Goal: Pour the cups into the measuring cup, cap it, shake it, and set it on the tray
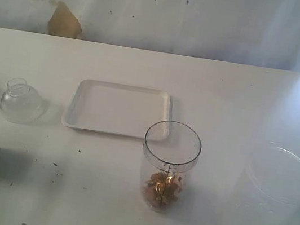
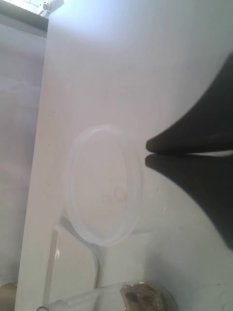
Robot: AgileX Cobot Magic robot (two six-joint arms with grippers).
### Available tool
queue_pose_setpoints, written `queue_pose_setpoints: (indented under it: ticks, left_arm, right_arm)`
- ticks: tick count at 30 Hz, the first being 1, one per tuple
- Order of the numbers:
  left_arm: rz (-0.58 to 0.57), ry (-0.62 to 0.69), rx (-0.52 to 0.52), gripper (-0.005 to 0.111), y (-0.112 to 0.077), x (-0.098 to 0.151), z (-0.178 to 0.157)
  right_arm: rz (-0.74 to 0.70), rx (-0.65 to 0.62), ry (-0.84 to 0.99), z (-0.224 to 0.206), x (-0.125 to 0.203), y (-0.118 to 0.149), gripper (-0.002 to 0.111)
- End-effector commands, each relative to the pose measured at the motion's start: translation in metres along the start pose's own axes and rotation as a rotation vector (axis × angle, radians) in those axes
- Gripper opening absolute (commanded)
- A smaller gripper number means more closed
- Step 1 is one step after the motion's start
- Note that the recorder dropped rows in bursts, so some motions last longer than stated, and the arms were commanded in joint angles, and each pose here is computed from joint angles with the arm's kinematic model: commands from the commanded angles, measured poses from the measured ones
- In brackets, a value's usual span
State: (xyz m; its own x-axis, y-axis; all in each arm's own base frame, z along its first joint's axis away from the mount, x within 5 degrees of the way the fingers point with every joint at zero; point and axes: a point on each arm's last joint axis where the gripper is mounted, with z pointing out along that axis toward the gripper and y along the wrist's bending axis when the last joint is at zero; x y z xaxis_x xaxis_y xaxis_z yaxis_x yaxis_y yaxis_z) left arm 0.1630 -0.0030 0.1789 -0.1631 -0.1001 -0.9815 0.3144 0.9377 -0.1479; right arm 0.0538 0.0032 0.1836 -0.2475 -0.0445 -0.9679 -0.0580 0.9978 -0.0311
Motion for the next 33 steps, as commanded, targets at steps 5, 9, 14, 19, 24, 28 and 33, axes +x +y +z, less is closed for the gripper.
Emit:
queue_pose_setpoints:
  ticks: [5,9,14,19,24,28,33]
  left_arm:
    - [0.042,-0.070,-0.078,0.105,0.012,-0.001,0.005]
    - [0.055,-0.026,-0.028,0.105,0.006,0.004,0.004]
    - [0.046,-0.016,-0.021,0.105,0.002,0.009,0.000]
    - [0.028,0.016,-0.002,0.105,-0.003,0.016,-0.004]
    - [0.020,0.067,-0.043,0.105,0.000,0.022,-0.006]
    - [0.005,0.156,-0.017,0.105,0.000,0.035,-0.004]
    - [0.052,0.108,-0.039,0.105,0.004,0.032,-0.002]
  right_arm:
    - [-0.005,-0.002,-0.003,0.000,0.001,0.000,0.000]
    - [-0.005,-0.002,-0.003,0.000,0.001,0.000,0.000]
    - [-0.005,-0.002,-0.003,0.000,0.001,0.000,0.000]
    - [-0.005,-0.002,-0.003,0.000,0.001,0.000,0.000]
    - [-0.005,-0.002,-0.003,0.000,0.001,0.000,0.000]
    - [-0.005,-0.002,-0.005,0.000,0.001,0.000,0.000]
    - [-0.005,-0.002,-0.005,0.000,0.001,0.000,0.000]
